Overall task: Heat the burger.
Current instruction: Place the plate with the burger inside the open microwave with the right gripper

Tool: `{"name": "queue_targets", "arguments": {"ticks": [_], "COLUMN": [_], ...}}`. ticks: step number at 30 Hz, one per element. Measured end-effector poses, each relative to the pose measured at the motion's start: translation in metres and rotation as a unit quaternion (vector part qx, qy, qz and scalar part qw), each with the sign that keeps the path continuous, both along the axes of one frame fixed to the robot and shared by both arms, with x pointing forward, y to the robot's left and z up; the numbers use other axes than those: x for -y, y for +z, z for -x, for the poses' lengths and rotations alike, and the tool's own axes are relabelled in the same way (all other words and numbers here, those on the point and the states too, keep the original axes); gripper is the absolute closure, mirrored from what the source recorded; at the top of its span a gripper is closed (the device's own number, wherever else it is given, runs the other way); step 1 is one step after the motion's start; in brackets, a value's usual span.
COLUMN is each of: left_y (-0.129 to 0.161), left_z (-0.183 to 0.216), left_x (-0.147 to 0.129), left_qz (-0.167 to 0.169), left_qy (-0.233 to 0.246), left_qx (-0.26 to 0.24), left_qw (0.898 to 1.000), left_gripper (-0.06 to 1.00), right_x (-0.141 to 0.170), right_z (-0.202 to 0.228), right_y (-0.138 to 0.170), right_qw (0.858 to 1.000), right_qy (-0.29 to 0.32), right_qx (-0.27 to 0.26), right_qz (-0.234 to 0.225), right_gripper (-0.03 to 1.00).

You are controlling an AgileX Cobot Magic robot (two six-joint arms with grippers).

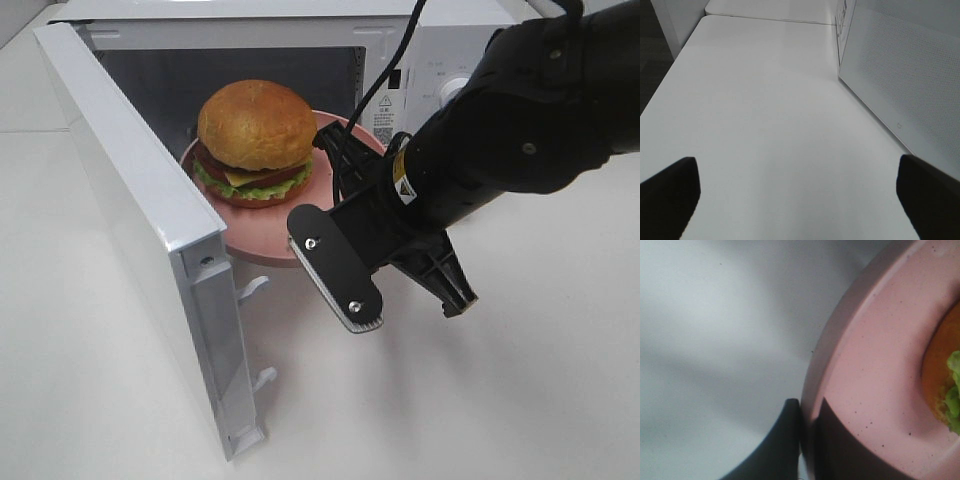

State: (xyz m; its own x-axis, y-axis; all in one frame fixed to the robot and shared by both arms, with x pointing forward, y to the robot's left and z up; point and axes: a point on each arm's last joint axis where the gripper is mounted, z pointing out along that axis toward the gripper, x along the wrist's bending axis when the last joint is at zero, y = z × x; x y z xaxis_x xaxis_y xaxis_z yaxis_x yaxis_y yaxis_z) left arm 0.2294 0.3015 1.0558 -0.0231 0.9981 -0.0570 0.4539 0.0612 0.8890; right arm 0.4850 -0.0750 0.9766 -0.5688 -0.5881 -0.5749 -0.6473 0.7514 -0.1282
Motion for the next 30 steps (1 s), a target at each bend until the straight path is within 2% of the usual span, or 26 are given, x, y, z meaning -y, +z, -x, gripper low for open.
{"name": "queue_targets", "arguments": {"ticks": [12,30], "left_y": [0.0,0.0], "left_z": [0.0,0.0], "left_x": [0.0,0.0], "left_qz": [0.0,0.0], "left_qy": [-0.001,-0.001], "left_qx": [0.0,0.0], "left_qw": [1.0,1.0], "left_gripper": [-0.04,-0.04], "right_x": [-0.012,-0.035], "right_z": [-0.026,-0.057], "right_y": [-0.004,-0.014], "right_qw": [1.0,1.0], "right_qy": [-0.013,-0.014], "right_qx": [-0.011,-0.012], "right_qz": [-0.02,-0.016], "right_gripper": [0.91,0.91]}}
